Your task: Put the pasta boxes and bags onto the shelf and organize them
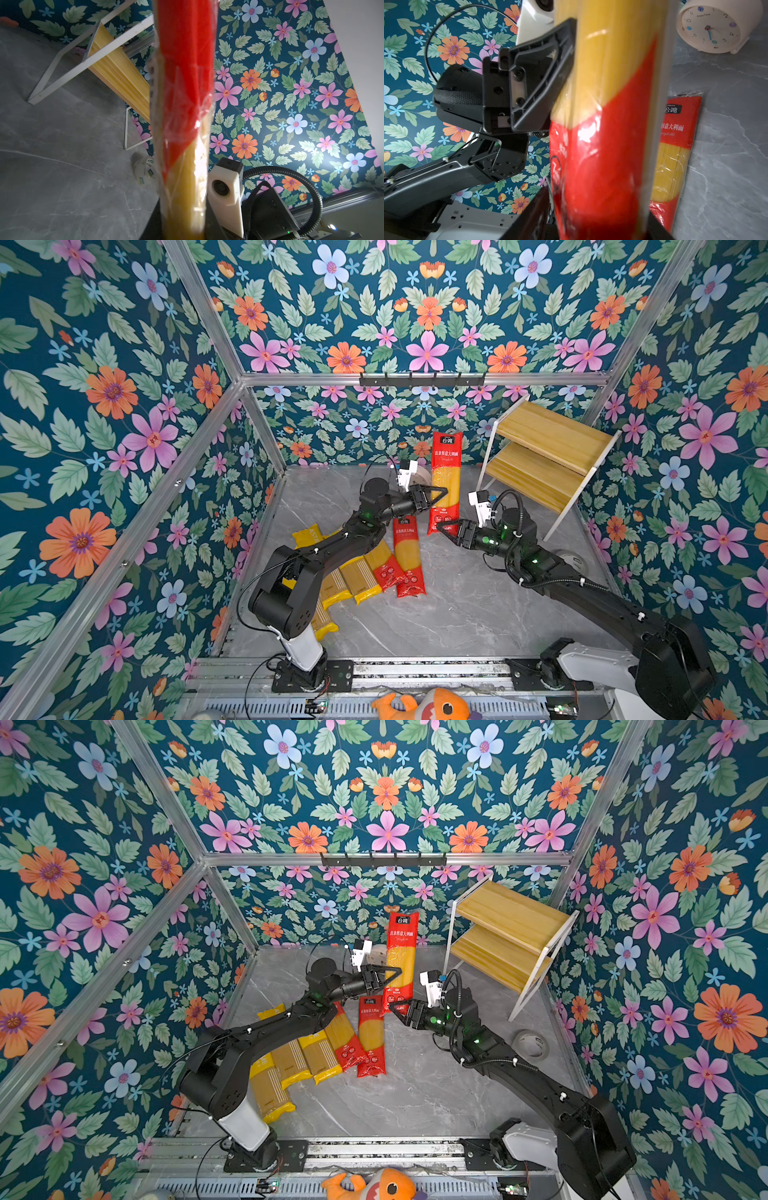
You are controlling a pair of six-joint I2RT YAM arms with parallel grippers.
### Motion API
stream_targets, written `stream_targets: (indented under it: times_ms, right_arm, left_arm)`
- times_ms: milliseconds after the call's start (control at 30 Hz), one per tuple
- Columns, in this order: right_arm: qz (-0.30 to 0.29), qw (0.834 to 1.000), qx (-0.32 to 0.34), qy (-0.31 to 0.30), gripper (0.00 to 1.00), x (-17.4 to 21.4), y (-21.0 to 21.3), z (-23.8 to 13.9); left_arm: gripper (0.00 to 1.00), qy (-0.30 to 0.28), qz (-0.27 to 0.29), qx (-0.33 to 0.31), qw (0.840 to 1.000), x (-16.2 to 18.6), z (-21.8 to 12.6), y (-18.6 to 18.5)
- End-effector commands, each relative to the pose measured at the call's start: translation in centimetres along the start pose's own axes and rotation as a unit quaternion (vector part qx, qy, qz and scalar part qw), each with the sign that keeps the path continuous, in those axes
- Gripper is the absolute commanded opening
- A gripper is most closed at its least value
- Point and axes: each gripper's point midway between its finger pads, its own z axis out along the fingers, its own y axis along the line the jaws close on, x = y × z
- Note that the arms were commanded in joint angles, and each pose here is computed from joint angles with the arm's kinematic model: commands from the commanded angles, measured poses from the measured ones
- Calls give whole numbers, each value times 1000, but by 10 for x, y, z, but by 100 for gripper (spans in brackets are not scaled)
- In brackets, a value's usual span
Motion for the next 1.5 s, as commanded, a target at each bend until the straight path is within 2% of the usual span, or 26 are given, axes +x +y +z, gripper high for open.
stream_targets:
  times_ms: [0,33,233,333,433,533,700,767,833,867,1033,1133,1300,1400,1467]
  right_arm:
    - [-14,999,-30,-41,53,-16,16,-4]
    - [-13,998,-33,-46,52,-18,17,-4]
    - [2,997,-24,-72,24,-25,13,-8]
    - [-4,996,-30,-78,9,-29,18,-10]
    - [-6,996,-24,-85,0,-35,19,-8]
    - [-11,995,-35,-93,0,-41,25,-6]
    - [-12,995,-58,-85,0,-44,36,-3]
    - [-6,996,-47,-80,23,-41,31,-4]
    - [1,996,-40,-81,39,-41,25,-7]
    - [2,996,-39,-84,43,-43,22,-8]
    - [26,994,-51,-94,50,-52,13,-7]
    - [30,993,-63,-95,48,-57,15,-3]
    - [37,992,-72,-95,18,-61,18,1]
    - [34,993,-56,-96,10,-63,16,-5]
    - [35,993,-51,-98,7,-68,15,-10]
  left_arm:
    - [21,-28,44,66,996,-13,-1,-38]
    - [21,-27,42,69,996,-10,1,-39]
    - [24,-27,39,74,996,-6,2,-41]
    - [29,-29,29,80,996,-6,2,-43]
    - [33,-29,28,92,995,-7,1,-48]
    - [34,-27,37,99,994,-9,1,-55]
    - [22,-21,43,108,993,-10,4,-58]
    - [18,-21,41,106,993,-11,4,-55]
    - [17,-23,43,111,993,-11,3,-56]
    - [17,-23,44,113,992,-10,3,-56]
    - [16,-27,41,108,993,-10,3,-51]
    - [16,-28,39,106,993,-10,4,-47]
    - [18,-34,40,110,993,-14,6,-45]
    - [30,-42,37,110,992,-18,5,-44]
    - [45,-48,39,113,992,-23,3,-45]
